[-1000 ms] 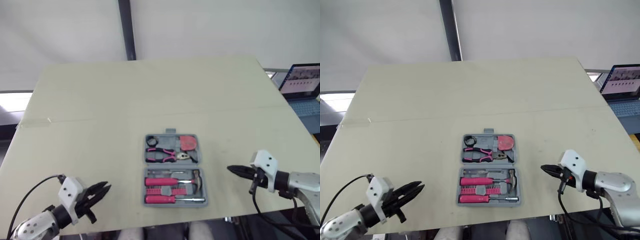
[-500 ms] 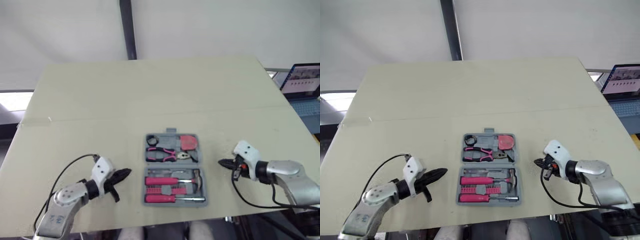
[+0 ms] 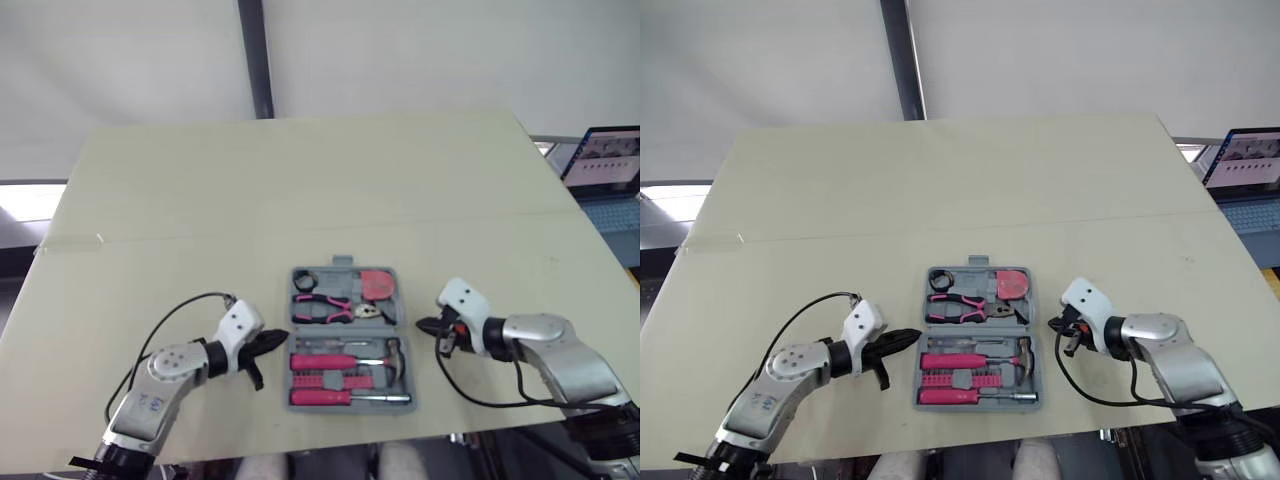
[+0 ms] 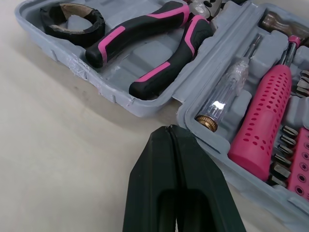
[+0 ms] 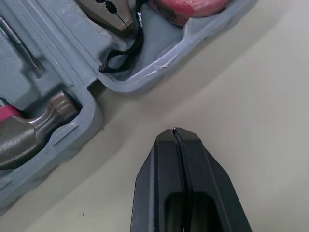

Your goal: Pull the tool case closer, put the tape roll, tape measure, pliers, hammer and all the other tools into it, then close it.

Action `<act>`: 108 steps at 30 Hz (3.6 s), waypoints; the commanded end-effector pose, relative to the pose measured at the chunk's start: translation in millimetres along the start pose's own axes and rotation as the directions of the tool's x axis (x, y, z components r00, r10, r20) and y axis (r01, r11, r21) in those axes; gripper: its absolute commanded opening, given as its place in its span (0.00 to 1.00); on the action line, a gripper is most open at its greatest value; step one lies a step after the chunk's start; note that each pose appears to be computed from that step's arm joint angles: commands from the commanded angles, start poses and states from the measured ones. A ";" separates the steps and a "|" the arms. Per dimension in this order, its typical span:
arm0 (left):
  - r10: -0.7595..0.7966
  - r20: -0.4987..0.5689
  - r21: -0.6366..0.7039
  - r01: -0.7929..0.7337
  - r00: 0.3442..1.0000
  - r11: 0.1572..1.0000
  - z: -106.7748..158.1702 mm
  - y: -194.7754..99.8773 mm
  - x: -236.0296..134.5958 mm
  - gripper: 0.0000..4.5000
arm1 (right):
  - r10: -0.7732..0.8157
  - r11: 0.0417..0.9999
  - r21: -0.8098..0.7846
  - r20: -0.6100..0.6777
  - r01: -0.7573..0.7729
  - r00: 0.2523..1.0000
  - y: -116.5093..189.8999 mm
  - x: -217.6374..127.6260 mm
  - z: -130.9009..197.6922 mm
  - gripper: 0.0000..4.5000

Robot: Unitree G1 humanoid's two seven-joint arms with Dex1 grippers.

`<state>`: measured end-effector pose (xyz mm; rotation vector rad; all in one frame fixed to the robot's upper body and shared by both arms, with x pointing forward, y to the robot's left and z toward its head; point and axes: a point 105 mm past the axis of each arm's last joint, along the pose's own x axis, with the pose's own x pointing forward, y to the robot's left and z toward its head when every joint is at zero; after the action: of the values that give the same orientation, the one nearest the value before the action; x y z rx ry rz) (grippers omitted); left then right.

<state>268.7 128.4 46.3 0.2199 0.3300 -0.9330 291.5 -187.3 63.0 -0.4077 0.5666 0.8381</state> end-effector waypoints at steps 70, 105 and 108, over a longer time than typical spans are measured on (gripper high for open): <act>-0.057 -0.075 -0.044 0.054 0.996 0.998 -29.4 -50.8 1.2 0.01 | 0.298 0.951 -0.054 -0.081 -0.303 0.951 64.2 11.8 10.2 0.00; 0.137 -0.075 0.028 -0.135 0.988 0.990 -25.0 0.4 -37.7 0.01 | 0.187 0.981 -0.034 -0.092 -0.191 0.978 29.3 -8.5 1.6 0.00; 0.054 0.058 0.018 -0.055 0.997 0.998 1.0 -4.5 -48.8 0.01 | 0.164 0.986 -0.028 -0.074 -0.166 0.984 20.5 -21.9 3.8 0.00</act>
<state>244.5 172.2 45.1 0.2612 0.3526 -0.8066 262.7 -182.7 62.4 -0.4296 0.7112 0.9881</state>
